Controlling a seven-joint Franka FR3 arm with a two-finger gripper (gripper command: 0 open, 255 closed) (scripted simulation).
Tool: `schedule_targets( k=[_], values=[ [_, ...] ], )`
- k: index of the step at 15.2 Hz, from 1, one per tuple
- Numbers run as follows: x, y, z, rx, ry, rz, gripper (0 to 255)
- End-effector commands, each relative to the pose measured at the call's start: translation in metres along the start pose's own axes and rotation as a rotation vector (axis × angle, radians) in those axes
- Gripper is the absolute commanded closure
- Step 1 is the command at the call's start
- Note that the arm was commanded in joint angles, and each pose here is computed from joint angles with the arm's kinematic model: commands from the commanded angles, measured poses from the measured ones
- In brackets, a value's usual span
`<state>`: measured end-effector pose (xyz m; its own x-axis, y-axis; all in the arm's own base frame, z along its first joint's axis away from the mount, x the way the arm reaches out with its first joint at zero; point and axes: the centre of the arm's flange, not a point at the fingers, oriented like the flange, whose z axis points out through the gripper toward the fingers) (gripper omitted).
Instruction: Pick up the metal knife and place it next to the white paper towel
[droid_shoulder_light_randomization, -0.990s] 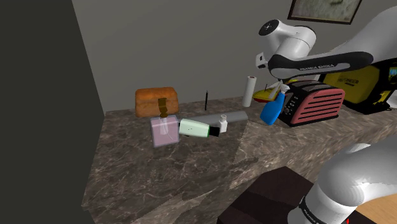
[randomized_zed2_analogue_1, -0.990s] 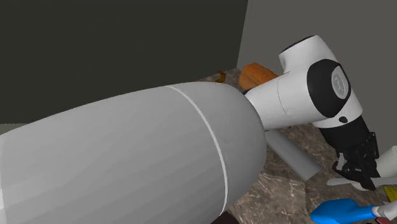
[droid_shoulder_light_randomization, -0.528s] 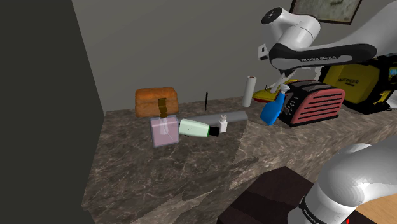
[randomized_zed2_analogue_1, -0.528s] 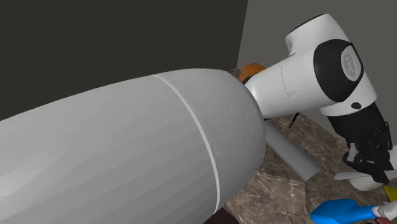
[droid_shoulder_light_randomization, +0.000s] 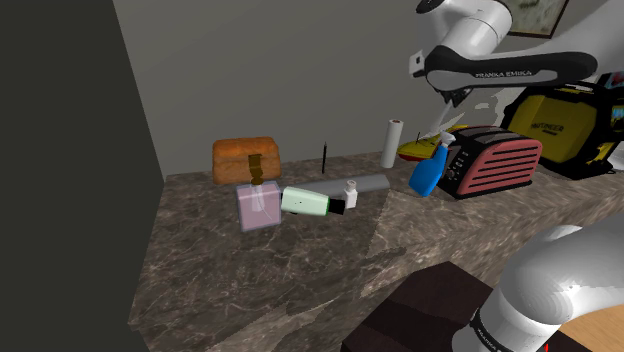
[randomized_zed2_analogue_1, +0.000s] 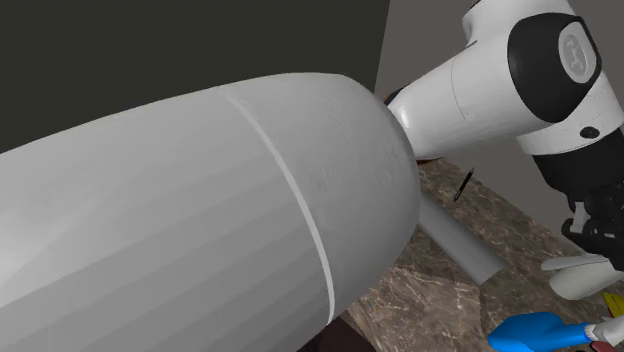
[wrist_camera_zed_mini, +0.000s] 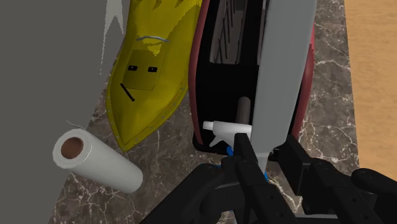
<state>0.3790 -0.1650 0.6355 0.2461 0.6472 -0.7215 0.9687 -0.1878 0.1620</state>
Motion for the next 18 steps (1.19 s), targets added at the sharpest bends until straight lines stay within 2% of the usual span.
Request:
schedule_targets(
  k=[1, 8, 18],
  values=[
    [-0.008, 0.002, -0.007, 0.0, 0.0, 0.0, 255],
    [-0.032, 0.007, -0.03, 0.0, 0.0, 0.0, 255],
    [0.014, 0.128, -0.054, 0.0, 0.0, 0.0, 255]
  ],
)
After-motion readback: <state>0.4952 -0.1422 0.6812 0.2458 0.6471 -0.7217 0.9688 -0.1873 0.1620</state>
